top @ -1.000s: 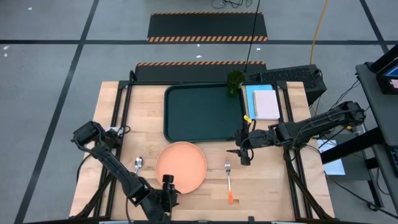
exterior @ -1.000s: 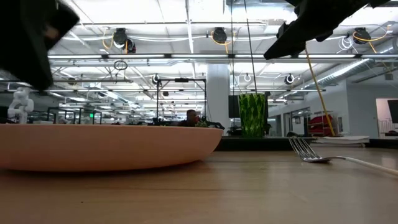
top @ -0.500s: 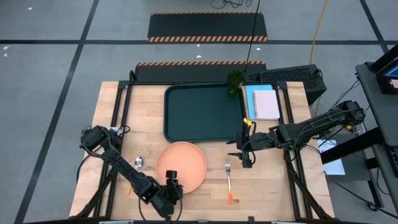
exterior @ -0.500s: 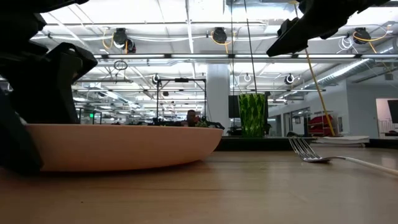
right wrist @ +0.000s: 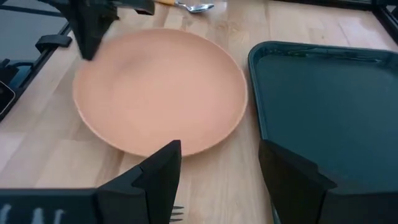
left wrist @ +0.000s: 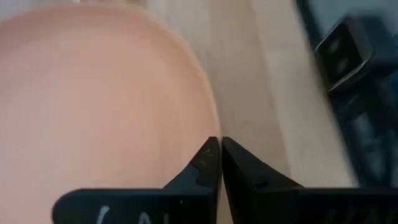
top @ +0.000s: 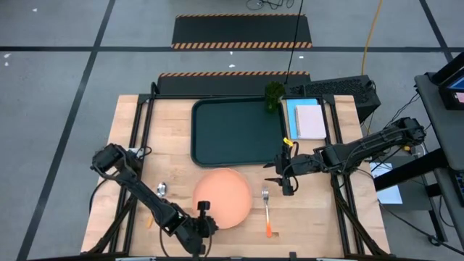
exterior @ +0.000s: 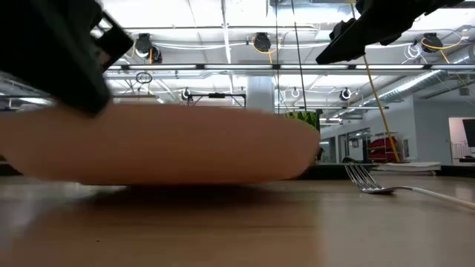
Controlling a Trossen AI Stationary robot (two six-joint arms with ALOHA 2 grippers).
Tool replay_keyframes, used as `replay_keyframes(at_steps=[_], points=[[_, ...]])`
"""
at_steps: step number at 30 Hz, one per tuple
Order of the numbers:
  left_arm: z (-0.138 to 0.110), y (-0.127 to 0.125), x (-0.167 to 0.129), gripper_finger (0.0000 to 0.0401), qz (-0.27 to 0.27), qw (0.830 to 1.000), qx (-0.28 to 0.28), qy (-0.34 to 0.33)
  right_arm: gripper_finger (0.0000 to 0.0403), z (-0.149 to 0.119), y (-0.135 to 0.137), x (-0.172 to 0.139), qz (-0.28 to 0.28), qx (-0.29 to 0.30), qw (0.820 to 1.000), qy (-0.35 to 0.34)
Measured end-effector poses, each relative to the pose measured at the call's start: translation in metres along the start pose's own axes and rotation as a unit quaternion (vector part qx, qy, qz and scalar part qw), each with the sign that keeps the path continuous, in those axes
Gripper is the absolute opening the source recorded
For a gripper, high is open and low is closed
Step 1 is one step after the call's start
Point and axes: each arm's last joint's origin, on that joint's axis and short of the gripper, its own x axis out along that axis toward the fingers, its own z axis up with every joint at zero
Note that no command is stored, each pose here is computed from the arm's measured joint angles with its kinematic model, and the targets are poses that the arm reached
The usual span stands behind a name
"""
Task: Pick and place plate/cup/fork/spoon on tray
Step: Put the orange plate on the black serving tray to the bottom left of the green cup
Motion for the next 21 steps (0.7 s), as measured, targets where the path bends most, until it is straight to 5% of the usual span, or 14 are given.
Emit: replay_keyframes(at_steps=[13, 21], points=[[0.027, 0.000, -0.020, 0.0004, -0.021, 0.999, 0.045, -0.020, 0.0210, 0.001, 0.000, 0.000, 0.000, -0.012, 1.000, -0.002], [0.011, 0.003, -0.015, 0.0003, -0.023, 0.999, 0.020, 0.012, 0.0210, 0.000, 0.001, 0.000, 0.003, 0.000, 1.000, 0.001]])
